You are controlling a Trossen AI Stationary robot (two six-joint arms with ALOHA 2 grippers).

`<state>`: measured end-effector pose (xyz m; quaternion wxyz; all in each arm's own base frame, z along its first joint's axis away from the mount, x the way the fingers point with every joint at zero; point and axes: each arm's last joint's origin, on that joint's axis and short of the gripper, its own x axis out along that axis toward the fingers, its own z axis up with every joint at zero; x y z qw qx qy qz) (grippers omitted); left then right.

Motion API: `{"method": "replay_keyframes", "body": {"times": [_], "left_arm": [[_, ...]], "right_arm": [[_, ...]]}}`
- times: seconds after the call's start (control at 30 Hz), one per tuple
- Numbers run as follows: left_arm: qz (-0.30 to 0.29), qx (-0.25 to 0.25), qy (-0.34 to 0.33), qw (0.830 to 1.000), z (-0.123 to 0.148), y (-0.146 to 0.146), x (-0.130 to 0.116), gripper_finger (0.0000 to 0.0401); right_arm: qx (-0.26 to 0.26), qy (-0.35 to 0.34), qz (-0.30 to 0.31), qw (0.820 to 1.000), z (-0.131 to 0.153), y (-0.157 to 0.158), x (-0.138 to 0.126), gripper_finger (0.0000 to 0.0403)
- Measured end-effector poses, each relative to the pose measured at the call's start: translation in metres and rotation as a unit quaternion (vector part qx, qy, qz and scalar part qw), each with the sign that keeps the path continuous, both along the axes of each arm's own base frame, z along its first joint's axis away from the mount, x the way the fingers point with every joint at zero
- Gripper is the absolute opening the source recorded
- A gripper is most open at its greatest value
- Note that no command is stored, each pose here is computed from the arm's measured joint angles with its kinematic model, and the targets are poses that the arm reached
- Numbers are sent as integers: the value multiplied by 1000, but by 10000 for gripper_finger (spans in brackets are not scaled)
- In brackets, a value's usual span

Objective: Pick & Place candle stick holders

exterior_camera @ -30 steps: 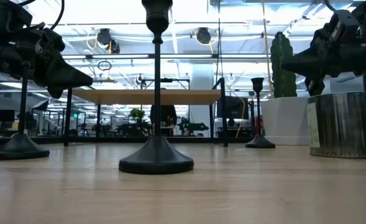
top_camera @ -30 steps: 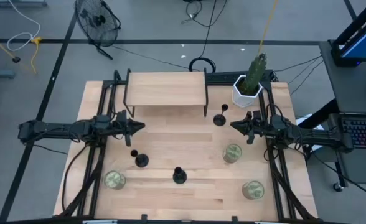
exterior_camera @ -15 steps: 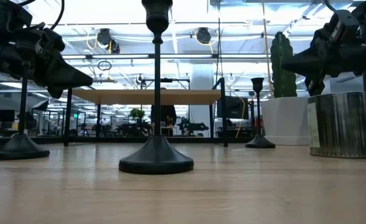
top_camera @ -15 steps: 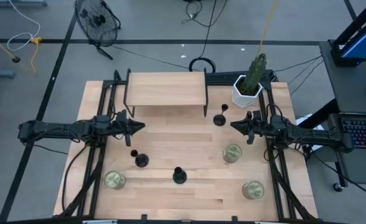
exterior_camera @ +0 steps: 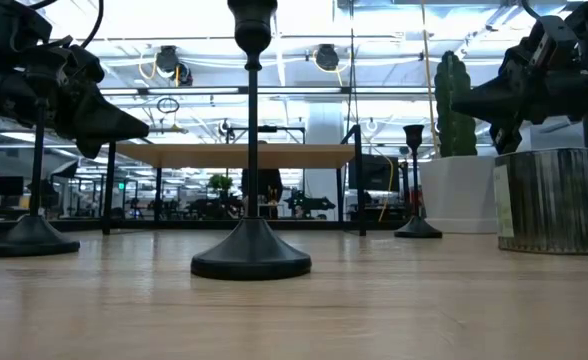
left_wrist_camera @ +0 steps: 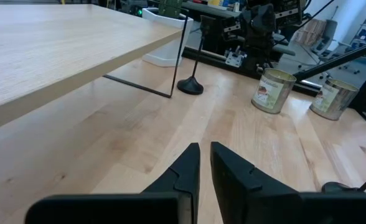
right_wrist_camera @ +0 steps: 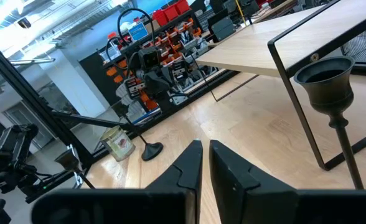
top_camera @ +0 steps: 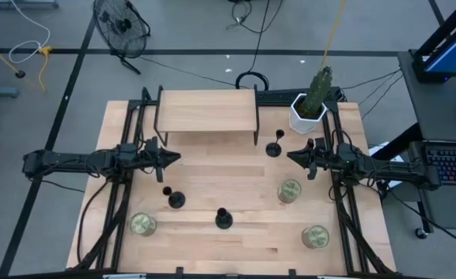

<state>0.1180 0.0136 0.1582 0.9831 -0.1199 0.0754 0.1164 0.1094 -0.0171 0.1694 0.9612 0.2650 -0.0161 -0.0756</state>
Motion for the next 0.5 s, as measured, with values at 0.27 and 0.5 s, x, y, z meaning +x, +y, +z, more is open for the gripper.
{"method": "replay_keyframes", "body": {"times": [0.27,0.5], "left_arm": [[0,0,0,1000,0,0,0,42],[0,0,0,1000,0,0,0,42]], "right_arm": [[0,-2,0,1000,0,0,0,22],[2,-2,-27,1000,0,-2,0,22]]}}
